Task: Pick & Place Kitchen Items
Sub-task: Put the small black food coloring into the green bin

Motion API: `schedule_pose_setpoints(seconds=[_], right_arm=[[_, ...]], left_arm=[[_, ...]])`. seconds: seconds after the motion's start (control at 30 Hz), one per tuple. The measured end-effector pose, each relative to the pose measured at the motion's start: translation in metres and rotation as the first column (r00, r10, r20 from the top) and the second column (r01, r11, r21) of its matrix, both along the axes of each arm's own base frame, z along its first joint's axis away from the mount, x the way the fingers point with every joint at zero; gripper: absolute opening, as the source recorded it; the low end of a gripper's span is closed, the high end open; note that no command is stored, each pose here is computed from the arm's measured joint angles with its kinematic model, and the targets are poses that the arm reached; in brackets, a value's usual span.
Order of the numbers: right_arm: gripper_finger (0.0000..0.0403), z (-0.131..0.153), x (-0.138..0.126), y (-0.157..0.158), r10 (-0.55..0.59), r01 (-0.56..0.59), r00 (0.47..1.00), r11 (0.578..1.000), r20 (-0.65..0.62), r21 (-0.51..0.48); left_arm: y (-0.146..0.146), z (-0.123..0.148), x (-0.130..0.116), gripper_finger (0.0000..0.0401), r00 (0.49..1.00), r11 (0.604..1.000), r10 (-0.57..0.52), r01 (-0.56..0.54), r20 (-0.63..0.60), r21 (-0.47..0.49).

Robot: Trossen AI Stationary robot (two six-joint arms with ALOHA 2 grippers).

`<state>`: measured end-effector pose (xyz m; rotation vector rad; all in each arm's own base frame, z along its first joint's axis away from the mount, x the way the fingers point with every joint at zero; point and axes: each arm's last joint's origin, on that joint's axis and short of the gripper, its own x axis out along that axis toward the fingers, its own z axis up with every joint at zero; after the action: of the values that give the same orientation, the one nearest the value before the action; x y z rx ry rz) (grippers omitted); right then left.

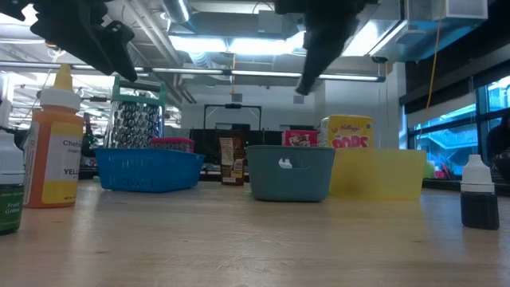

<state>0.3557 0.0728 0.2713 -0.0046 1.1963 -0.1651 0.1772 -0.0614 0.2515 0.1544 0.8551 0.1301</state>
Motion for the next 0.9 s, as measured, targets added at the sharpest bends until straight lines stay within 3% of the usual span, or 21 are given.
schedule_pose_setpoints(seconds=[0.57,0.9], right_arm=[[0.0076,-0.062,0.028,-0.023,0.039,-0.029,0.981,0.998,-0.189,0.057],[0.0075,-0.079,0.036,-0.033,0.026,-0.004,0.974,0.995,-0.225,0.097]], left_arm=[[0.0,0.001,0.001,0.0279,1.0,1.0,0.005,-0.005,0.009,-0.008],[0.0,0.001,0.001,0.0279,1.0,1.0,0.0,0.0,0.008,-0.003]])
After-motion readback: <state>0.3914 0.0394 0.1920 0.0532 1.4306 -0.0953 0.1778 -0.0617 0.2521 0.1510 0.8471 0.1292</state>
